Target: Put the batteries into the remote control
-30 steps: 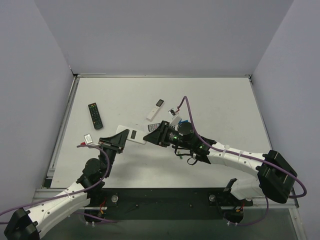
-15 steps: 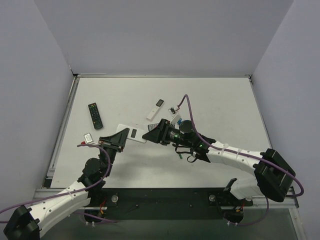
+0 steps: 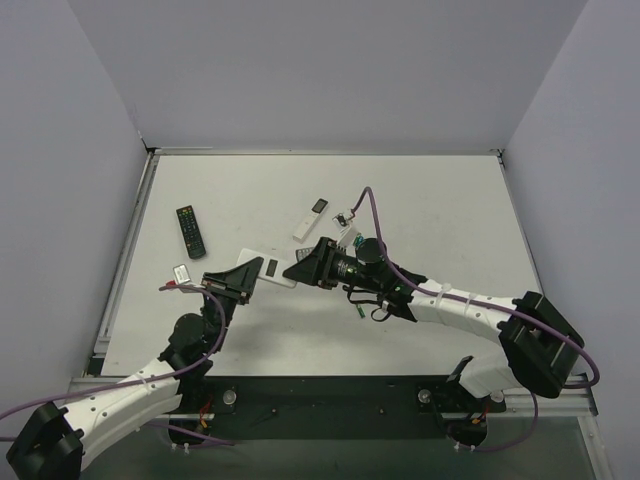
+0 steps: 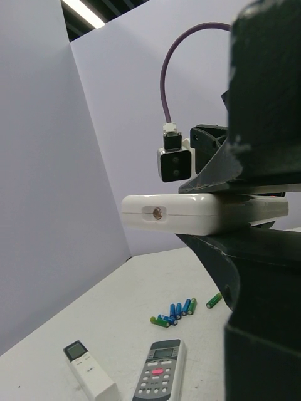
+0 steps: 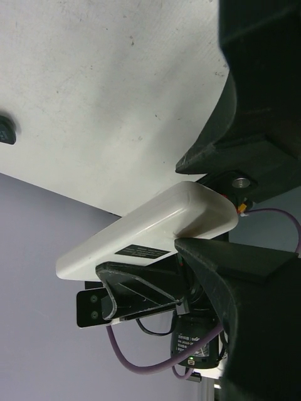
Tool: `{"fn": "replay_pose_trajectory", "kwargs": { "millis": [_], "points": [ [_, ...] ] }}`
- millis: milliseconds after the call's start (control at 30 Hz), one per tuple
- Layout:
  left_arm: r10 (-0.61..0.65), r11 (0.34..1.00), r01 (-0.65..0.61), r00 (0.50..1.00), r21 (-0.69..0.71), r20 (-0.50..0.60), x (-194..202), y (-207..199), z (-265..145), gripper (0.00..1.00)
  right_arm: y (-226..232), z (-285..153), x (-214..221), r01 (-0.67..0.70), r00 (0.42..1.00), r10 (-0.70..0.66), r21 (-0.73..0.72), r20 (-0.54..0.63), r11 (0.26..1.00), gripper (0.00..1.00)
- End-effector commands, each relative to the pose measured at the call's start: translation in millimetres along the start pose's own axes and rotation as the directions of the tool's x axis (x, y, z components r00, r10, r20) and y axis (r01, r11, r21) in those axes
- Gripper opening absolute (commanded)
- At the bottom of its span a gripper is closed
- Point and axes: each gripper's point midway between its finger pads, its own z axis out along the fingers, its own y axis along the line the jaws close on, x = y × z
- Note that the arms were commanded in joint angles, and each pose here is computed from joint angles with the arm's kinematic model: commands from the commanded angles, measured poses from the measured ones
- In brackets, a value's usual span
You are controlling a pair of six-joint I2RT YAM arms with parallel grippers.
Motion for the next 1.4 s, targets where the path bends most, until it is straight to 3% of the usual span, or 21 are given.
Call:
{"fn": "replay_pose_trajectory", "kwargs": {
  "millis": [0, 200, 300, 533, 733, 933, 1100, 1367],
  "points": [
    [-0.061, 0.993, 0.061, 0.998, 0.1, -0.001, -4, -18, -8, 0.0, 7, 4, -11, 0.023, 0.999, -0.022, -0.017, 0.025, 1.0, 0.35],
    [-0.07, 0.99, 0.061, 0.995, 0.126, 0.072, -21, -25, -7, 0.0, -17, 6, -2, -0.015, 1.0, 0.015, 0.045, -0.005, 0.999, 0.16],
    [-0.082, 0.984, 0.066, 0.992, 0.166, 0.093, -28, -35, -7, 0.0, -28, 7, 1, -0.011, 1.0, 0.014, 0.092, -0.026, 0.996, 0.13],
    [-0.041, 0.985, 0.028, 0.997, 0.17, 0.071, -26, -37, -4, 0.0, -20, 7, -1, -0.033, 0.999, 0.034, 0.03, -0.027, 0.999, 0.13],
    [0.016, 0.997, -0.019, 0.999, 0.068, 0.031, -17, -5, -8, 0.0, -12, -5, -14, -0.024, 1.0, 0.024, -0.01, -0.002, 1.0, 0.1],
    [0.153, 0.987, -0.153, 0.988, -0.052, -0.004, -12, 34, -16, 0.0, -10, -17, -25, -0.017, 1.0, 0.018, -0.023, 0.023, 1.0, 0.09],
    [0.305, 0.945, -0.308, 0.951, -0.112, -0.038, -13, 50, -16, 0.0, -7, -21, -31, -0.026, 0.999, 0.027, -0.045, 0.03, 0.999, 0.02],
    [0.374, 0.908, -0.384, 0.923, -0.169, -0.089, -8, 70, -16, 0.0, -23, -20, -30, -0.023, 1.0, 0.023, 0.001, 0.016, 1.0, 0.0]
  ]
}}
